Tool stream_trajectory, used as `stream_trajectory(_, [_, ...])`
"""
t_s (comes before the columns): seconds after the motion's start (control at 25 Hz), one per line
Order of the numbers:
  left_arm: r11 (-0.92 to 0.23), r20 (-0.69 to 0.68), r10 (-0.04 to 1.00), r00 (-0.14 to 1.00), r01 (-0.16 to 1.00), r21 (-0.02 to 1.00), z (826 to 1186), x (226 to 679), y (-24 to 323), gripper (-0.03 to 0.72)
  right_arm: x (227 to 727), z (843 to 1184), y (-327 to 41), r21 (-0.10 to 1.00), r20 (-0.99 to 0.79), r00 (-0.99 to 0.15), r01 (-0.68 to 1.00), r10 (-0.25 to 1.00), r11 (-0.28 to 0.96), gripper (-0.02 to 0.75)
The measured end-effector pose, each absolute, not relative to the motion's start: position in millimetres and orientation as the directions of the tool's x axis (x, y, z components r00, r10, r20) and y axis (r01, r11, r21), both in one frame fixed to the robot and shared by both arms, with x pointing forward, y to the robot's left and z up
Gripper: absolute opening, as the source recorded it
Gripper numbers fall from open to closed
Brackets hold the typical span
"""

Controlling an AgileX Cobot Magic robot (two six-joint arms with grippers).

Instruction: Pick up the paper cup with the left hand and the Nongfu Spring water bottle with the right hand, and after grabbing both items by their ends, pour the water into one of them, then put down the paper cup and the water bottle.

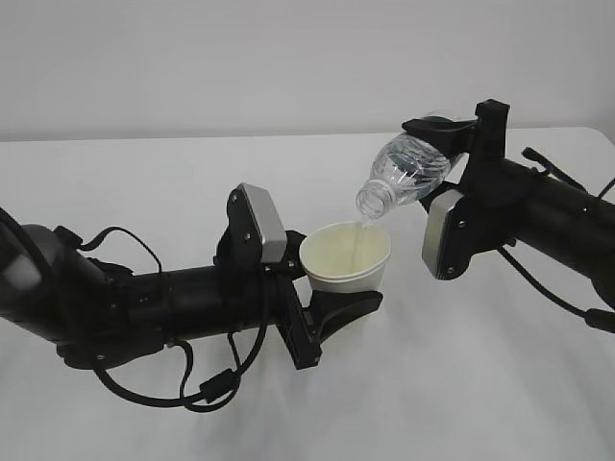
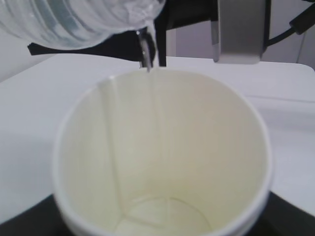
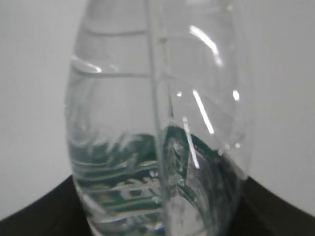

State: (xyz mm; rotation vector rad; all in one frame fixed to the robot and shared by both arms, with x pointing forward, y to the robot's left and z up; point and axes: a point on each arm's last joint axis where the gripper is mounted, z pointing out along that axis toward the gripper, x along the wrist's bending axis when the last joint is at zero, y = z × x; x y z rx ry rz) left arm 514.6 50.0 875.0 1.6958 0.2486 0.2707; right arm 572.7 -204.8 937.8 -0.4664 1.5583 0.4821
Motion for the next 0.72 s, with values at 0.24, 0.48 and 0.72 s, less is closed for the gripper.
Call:
stream_trajectory(0.24, [-0.14, 0.036, 0.317, 0.948, 0.009, 0.99, 875.0, 514.6, 50.0, 0.468, 572.7, 937.9, -204.8, 0.019, -0.999, -0.038, -0.566, -0.003, 0.824, 0.464])
stream_trajectory(0.48, [-0.14, 0.036, 0.317, 0.948, 0.009, 0.99, 875.0, 514.6, 50.0, 0.468, 572.7, 937.9, -204.8, 0.019, -0.999, -0.038, -0.566, -0.003, 0.824, 0.464])
stream_trajectory(0.72, [-0.14, 0.036, 0.317, 0.948, 0.009, 0.99, 875.0, 514.6, 50.0, 0.468, 572.7, 937.9, -204.8, 0.019, -0.999, -0.038, -0.566, -0.003, 0.824, 0.464])
